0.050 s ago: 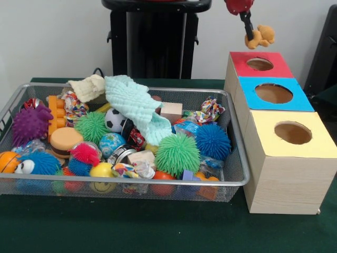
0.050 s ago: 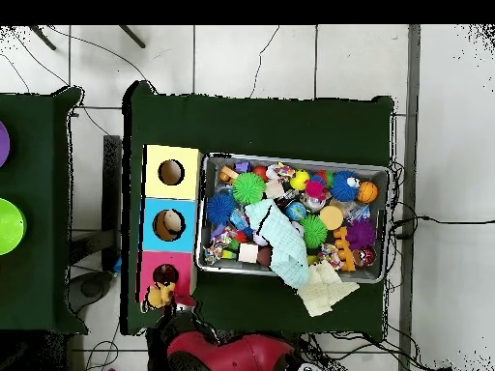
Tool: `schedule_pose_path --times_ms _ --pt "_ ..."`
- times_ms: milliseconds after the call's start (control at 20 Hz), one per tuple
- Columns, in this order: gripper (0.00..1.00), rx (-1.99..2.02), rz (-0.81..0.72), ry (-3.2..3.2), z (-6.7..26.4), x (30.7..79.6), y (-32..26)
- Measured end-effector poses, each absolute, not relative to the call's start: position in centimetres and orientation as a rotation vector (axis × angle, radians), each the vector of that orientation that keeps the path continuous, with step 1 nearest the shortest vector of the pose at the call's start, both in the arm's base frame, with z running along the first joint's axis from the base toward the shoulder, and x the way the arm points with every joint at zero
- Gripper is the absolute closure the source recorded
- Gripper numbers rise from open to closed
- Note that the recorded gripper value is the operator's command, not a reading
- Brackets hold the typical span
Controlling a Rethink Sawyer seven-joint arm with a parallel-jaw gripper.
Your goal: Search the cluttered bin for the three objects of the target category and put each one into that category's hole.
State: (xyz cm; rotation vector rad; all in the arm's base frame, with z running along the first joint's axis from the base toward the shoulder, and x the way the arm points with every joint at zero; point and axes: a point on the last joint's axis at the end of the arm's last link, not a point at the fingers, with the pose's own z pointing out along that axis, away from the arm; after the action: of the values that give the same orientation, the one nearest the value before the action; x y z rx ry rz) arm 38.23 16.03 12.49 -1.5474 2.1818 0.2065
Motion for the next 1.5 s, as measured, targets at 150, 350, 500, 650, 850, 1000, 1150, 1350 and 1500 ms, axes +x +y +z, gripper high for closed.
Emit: schedule_pose_path --times_ms 150,350,500,650,850,1000,1150,1350,1500 --pt "1.00 -1.532 0.210 2.188 12.2 38.1 16.0" --pt "1.00 -1.525 0.226 2.207 11.8 37.8 15.9" --pt "1.00 -1.526 0.257 2.215 11.2 37.4 16.0" --pt "1.00 -1.529 0.295 2.219 10.6 36.9 16.3" --pt "1.00 -1.537 0.360 2.218 9.7 36.0 16.7" --pt "1.00 -1.538 0.401 2.219 9.3 35.2 16.8" --pt "1.00 -1.537 0.427 2.217 9.0 34.8 16.6" --pt "1.00 -1.538 0.435 2.210 8.9 34.6 16.3" --pt "1.00 -1.540 0.432 2.201 9.0 34.5 16.3"
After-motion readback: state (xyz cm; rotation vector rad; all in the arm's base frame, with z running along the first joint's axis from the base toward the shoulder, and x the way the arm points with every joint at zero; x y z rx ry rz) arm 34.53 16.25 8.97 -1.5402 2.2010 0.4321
